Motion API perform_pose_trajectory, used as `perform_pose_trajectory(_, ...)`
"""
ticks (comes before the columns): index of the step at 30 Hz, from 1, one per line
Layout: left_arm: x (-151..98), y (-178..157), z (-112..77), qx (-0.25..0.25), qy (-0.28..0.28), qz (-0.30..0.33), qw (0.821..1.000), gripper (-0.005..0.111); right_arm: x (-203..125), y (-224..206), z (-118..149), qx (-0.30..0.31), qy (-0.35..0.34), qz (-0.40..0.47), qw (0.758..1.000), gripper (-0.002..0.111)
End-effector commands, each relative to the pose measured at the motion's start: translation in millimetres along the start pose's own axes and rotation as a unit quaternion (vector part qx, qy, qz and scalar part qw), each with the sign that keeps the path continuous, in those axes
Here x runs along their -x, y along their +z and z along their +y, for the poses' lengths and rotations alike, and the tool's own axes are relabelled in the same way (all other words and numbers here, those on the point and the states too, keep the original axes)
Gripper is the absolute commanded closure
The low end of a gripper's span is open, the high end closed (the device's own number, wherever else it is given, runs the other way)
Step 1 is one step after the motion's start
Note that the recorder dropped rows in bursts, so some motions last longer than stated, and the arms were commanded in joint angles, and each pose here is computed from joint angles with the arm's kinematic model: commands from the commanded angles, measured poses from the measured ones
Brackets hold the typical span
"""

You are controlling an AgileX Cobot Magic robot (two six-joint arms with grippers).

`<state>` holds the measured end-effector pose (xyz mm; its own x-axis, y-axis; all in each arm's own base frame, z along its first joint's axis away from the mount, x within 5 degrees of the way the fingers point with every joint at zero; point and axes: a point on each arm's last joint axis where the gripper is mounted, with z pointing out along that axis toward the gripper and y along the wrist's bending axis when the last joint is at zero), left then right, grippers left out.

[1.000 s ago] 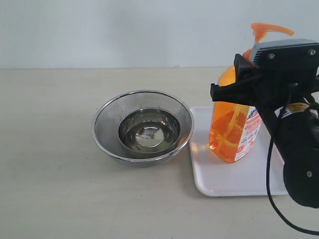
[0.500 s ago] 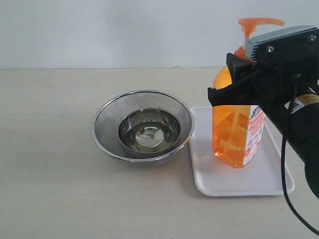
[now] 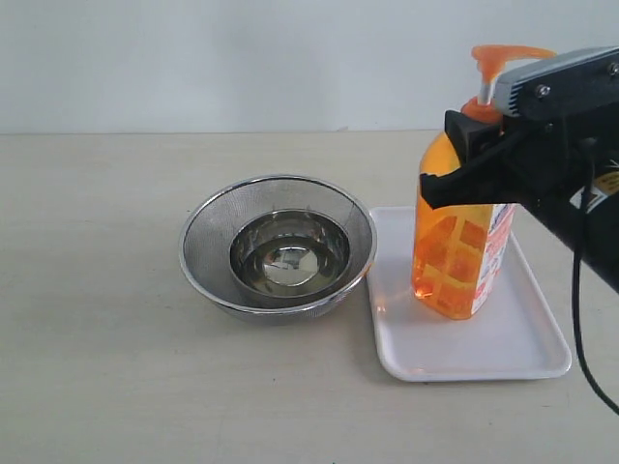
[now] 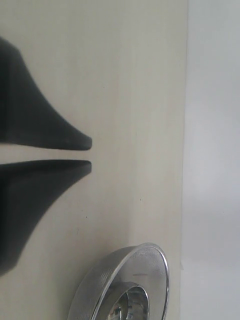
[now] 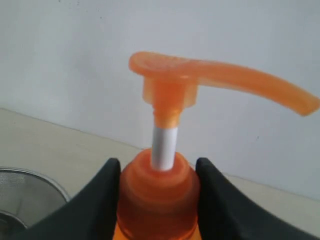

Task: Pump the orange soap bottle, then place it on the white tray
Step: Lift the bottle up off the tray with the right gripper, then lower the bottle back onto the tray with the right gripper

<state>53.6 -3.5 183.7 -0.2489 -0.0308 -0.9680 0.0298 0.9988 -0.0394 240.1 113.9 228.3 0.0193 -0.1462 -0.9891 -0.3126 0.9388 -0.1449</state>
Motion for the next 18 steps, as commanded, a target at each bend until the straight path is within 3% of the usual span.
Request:
perform_pose_trajectory(1, -1, 0, -0.2, -0.001, -0.005, -0.001, 1.000, 0.100, 23, 0, -13, 0.033, 0.003, -0.061, 0.998, 0.108)
perform_pose_trajectory(12, -1, 0, -0.2, -0.001, -0.005, -0.001, 1.000, 0.100, 39, 12, -33, 0.132, -0.001, -0.025, 0.991, 0.108)
perform_pose_trajectory(18, -1, 0, -0.2, -0.001, -0.005, -0.001, 1.000, 0.100, 42, 4, -61, 0.204, 0.023, -0.028, 0.978, 0.108)
